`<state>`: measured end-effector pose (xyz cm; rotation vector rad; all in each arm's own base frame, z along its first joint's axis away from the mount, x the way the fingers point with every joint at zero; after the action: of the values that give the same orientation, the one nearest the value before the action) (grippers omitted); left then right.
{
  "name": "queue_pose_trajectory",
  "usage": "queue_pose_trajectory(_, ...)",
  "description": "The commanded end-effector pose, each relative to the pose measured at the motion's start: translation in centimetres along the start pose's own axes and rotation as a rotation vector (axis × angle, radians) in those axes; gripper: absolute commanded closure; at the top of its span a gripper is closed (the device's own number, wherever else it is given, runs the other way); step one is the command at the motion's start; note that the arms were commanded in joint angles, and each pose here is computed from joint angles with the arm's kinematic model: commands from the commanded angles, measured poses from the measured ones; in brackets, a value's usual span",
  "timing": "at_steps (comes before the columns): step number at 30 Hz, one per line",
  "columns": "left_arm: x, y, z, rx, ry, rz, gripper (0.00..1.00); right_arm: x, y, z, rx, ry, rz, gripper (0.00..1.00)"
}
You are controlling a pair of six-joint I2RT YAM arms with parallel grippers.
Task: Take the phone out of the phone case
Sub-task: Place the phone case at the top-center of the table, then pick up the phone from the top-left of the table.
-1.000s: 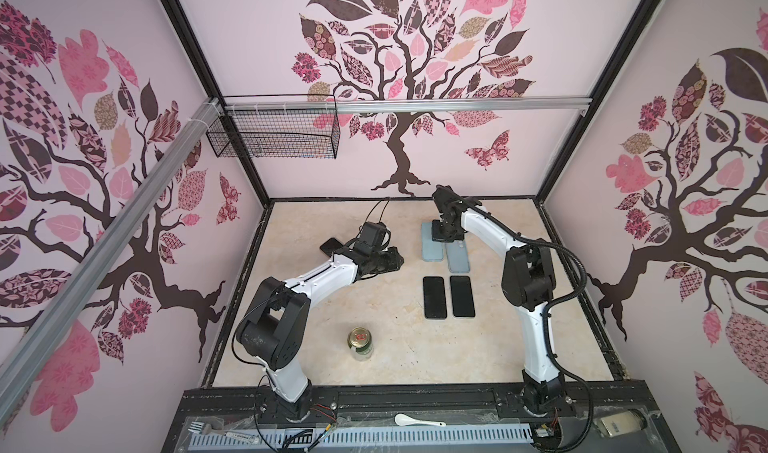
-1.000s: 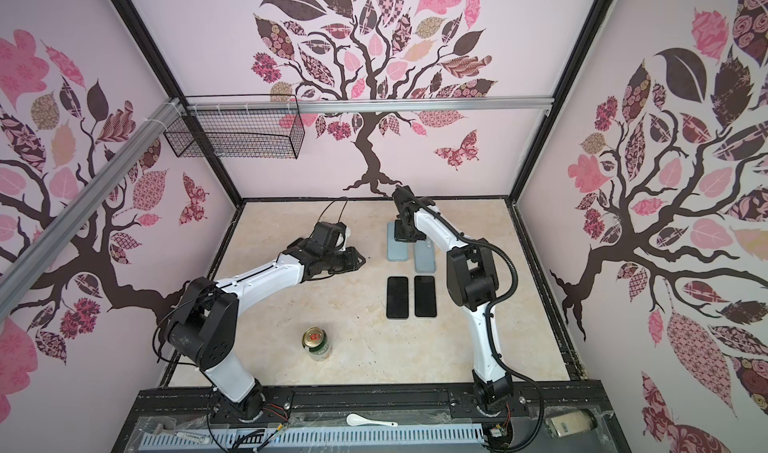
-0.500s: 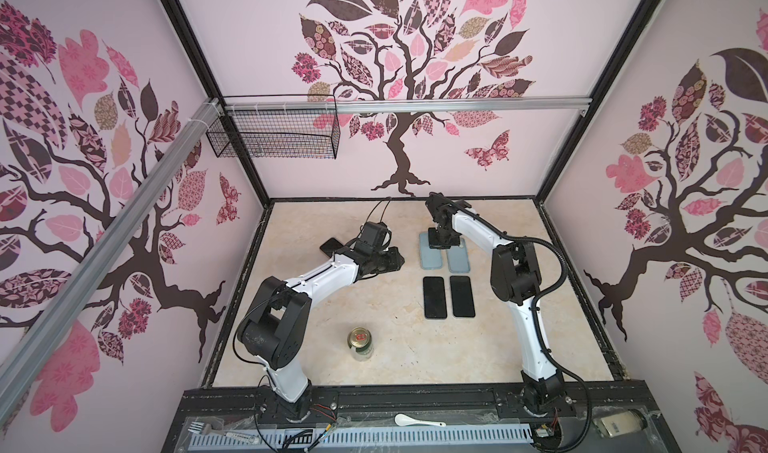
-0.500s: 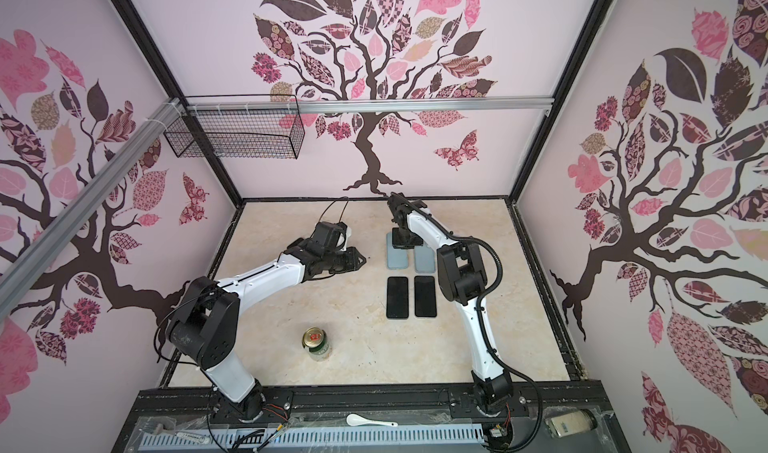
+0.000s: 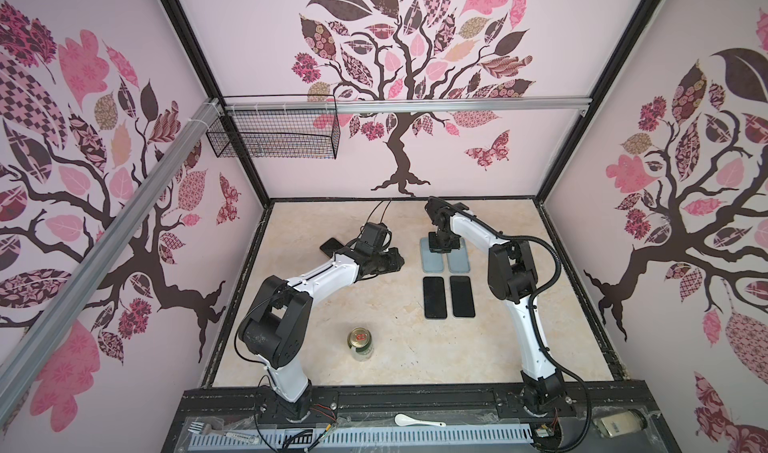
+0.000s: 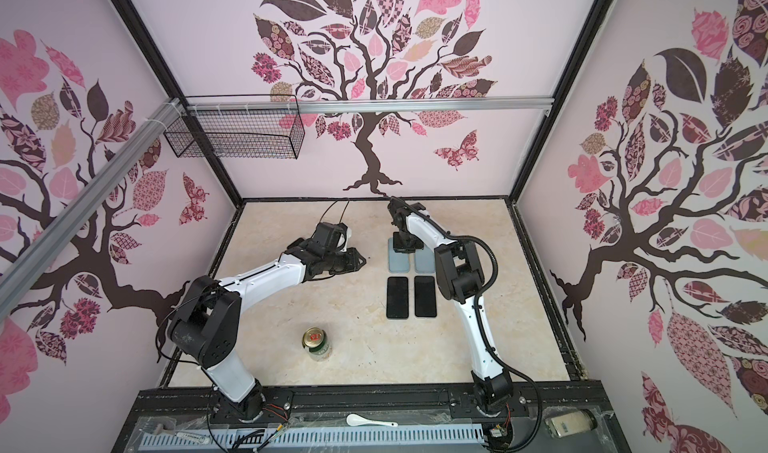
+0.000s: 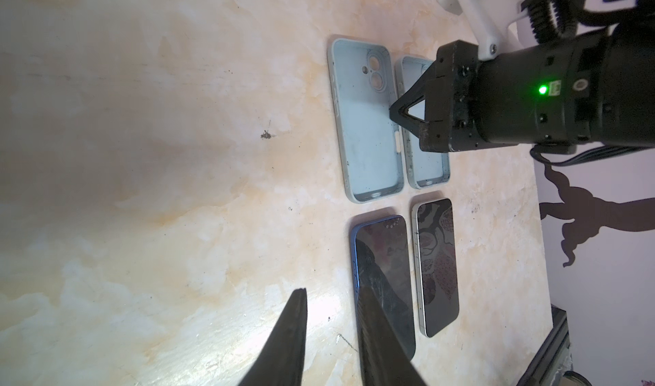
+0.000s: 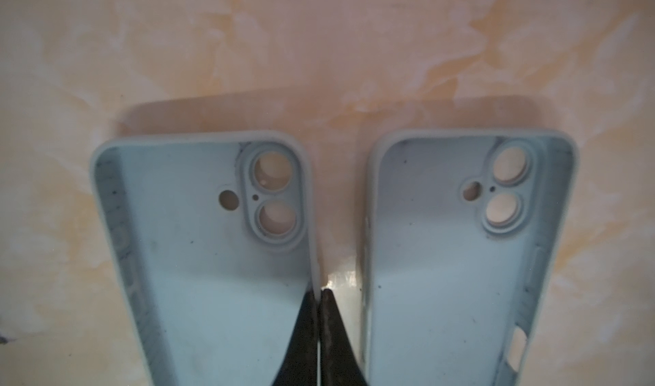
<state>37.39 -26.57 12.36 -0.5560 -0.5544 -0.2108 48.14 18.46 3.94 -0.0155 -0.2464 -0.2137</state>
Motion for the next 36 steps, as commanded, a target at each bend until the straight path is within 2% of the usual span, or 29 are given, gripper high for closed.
queue_pose_trajectory(1, 1.0, -0.5, 0.4, -0.002, -0.026, -0.014, 0.72, -0.1, 0.2, -0.2, -0.004, 0.016, -0.003, 0.89)
queue_pose_trajectory(8, 1.7, -0.3, 2.5, 0.039, -0.087, -0.003, 0.66, 0.5, 0.4, 2.2, 0.034, -0.012, -0.014, 0.82)
queue_pose_trajectory(12, 2.0, 0.5, 4.8, 0.114, -0.131, -0.017, 0.59, 0.8, 0.8, 4.9, 0.087, -0.042, -0.023, 0.80)
queue_pose_trajectory(17, 1.6, 4.5, 8.7, 0.339, -0.199, -0.001, 0.42, 0.0, 1.6, 8.7, 0.228, -0.086, -0.027, 0.74)
queue_pose_trajectory(20, 0.7, 7.4, 10.3, 0.389, -0.207, 0.071, 0.37, -1.4, 3.4, 10.4, 0.334, -0.116, -0.002, 0.73)
queue_pose_trajectory(26, -1.0, 12.4, 13.3, 0.476, -0.210, 0.158, 0.27, -5.1, 9.2, 11.3, 0.386, -0.152, 0.129, 0.72)
queue_pose_trajectory(32, -1.3, 16.1, 15.8, 0.592, -0.202, 0.253, 0.07, -7.5, 15.2, 11.6, 0.469, -0.181, 0.240, 0.51)
queue_pose_trajectory(36, -1.1, 17.6, 17.5, 0.574, -0.249, 0.314, 0.05, -8.4, 18.9, 10.8, 0.463, -0.196, 0.315, 0.41)
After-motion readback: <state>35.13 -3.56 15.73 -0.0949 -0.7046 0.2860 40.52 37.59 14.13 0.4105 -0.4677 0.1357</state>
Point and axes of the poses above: each gripper's point midway between its finger pads, its own z axis back along the fingers, its own y axis along the line the jaws close on, x = y × z, the point moved 1 cm from there along z, back along the fingers, and after that the axes turned 11 degrees about -z, right-handed, at the moved point
